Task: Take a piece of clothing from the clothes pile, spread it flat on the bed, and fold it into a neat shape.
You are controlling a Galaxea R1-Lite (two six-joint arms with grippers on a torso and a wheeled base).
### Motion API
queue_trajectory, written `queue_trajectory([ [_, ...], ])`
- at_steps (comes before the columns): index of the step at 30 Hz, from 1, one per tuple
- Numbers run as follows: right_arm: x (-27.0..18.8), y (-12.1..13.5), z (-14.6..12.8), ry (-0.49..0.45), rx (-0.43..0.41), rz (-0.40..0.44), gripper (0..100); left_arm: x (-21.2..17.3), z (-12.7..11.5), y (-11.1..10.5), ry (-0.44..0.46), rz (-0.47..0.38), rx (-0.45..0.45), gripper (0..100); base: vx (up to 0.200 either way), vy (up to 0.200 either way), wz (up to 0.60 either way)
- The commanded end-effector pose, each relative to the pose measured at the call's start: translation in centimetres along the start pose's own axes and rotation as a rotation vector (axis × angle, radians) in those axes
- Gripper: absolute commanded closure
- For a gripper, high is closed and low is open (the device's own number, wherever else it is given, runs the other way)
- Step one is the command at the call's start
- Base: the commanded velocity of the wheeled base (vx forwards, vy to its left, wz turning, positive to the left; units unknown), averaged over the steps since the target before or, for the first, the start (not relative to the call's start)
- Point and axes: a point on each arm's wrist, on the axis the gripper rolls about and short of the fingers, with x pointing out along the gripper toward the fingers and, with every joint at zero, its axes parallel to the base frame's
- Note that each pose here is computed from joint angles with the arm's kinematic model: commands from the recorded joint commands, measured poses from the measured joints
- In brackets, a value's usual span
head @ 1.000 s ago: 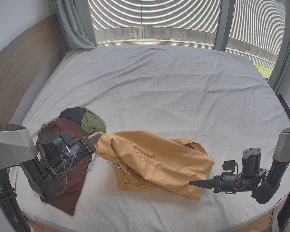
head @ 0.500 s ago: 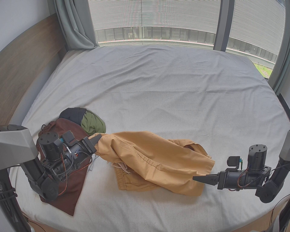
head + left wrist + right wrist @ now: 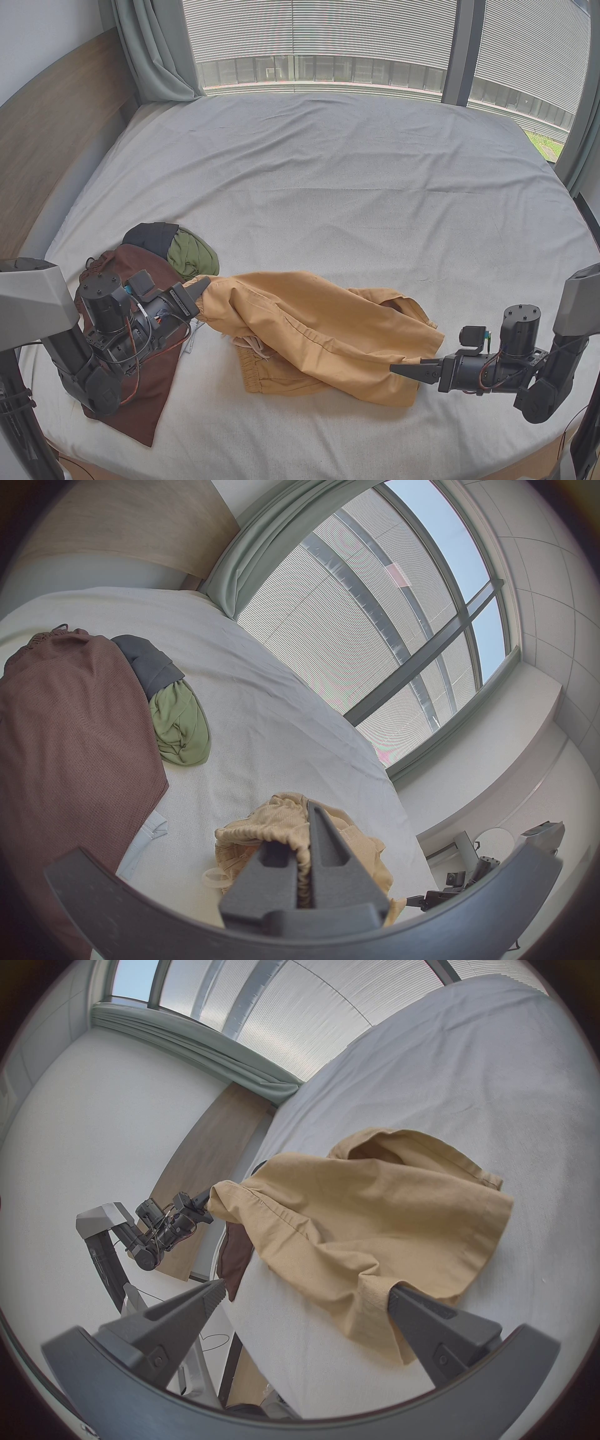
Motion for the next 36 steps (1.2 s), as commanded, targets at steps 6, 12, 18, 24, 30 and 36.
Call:
queue_trajectory([
  [6,2.9,-2.1,-3.0,0.069,0.034,-0.053,0,-0.1,0.2,-0.1,-0.006,-0.003,0.001,100,0.0,0.0,0.0],
  [12,3.1,-2.0,-2.9,0.064,0.029,-0.048,0,-0.1,0.2,-0.1,-0.006,-0.003,0.001,100,0.0,0.0,0.0],
  [18,3.8,-2.1,-2.3,0.038,0.013,-0.038,0,-0.1,0.2,-0.1,-0.007,-0.004,0.001,100,0.0,0.0,0.0],
  [24,3.7,-2.2,-2.3,0.036,0.013,-0.047,100,0.0,0.1,0.0,-0.005,-0.002,0.001,100,0.0,0.0,0.0],
  [30,3.6,-2.2,-2.3,0.034,0.012,-0.049,100,0.0,0.1,0.0,-0.003,-0.001,0.0,100,0.0,0.0,0.0],
  [36,3.6,-2.1,-2.0,0.02,0.007,-0.048,100,0.0,0.1,0.0,-0.006,-0.001,-0.001,100,0.0,0.0,0.0],
])
